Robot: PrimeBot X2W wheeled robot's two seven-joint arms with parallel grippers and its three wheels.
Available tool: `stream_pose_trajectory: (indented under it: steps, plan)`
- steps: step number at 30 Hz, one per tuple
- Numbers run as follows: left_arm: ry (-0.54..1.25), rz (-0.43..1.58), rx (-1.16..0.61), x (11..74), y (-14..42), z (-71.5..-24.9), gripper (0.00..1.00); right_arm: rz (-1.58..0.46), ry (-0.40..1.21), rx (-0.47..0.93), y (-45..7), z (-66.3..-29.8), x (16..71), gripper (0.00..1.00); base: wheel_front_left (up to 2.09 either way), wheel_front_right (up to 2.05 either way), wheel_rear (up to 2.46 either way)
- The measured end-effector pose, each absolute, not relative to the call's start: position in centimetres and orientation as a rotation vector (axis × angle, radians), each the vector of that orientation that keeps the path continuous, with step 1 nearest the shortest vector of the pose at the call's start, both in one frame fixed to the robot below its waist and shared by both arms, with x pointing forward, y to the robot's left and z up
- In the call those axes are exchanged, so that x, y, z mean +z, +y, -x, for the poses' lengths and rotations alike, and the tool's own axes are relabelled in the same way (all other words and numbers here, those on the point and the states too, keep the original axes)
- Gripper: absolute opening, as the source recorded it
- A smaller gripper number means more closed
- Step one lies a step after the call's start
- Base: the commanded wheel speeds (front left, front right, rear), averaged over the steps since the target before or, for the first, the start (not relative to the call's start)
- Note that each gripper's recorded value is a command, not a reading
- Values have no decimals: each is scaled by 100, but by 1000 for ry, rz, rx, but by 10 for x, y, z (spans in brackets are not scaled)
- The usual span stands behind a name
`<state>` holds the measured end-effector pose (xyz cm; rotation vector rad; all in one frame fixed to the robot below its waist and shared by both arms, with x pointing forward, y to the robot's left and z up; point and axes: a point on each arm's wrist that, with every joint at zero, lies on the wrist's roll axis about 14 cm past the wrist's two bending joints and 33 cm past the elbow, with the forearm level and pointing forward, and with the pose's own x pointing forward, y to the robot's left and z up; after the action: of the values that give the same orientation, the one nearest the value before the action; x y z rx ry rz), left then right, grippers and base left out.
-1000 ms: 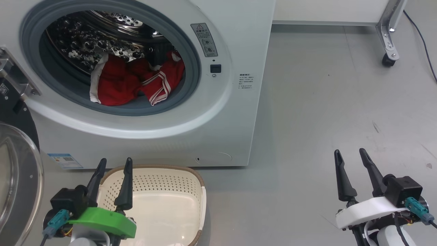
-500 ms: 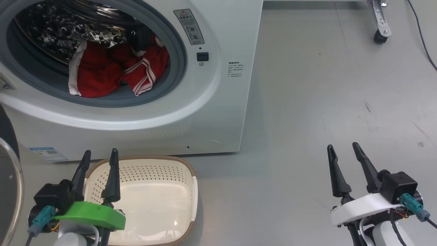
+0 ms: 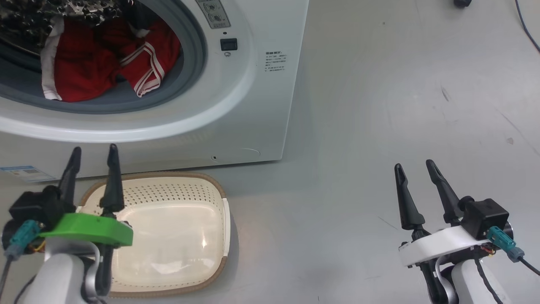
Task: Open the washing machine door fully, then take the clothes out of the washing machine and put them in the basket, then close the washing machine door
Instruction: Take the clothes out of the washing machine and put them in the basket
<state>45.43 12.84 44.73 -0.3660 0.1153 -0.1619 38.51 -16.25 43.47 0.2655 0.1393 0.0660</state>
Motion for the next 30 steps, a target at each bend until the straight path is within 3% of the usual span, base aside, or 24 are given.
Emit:
stream_pose_trajectory:
  steps: [6,18,30]
  plan:
    - [76,270,-70,454,161,-495,100,-271,165,63,-160,-389,424,100,0,0,0]
    - [178,-1,-137,431,159,-565,100,-269,207,4,-177,-394,407,100,0,0,0]
    - [317,-135,-147,392,157,-618,100,-268,235,-21,-184,-400,396,100,0,0,0]
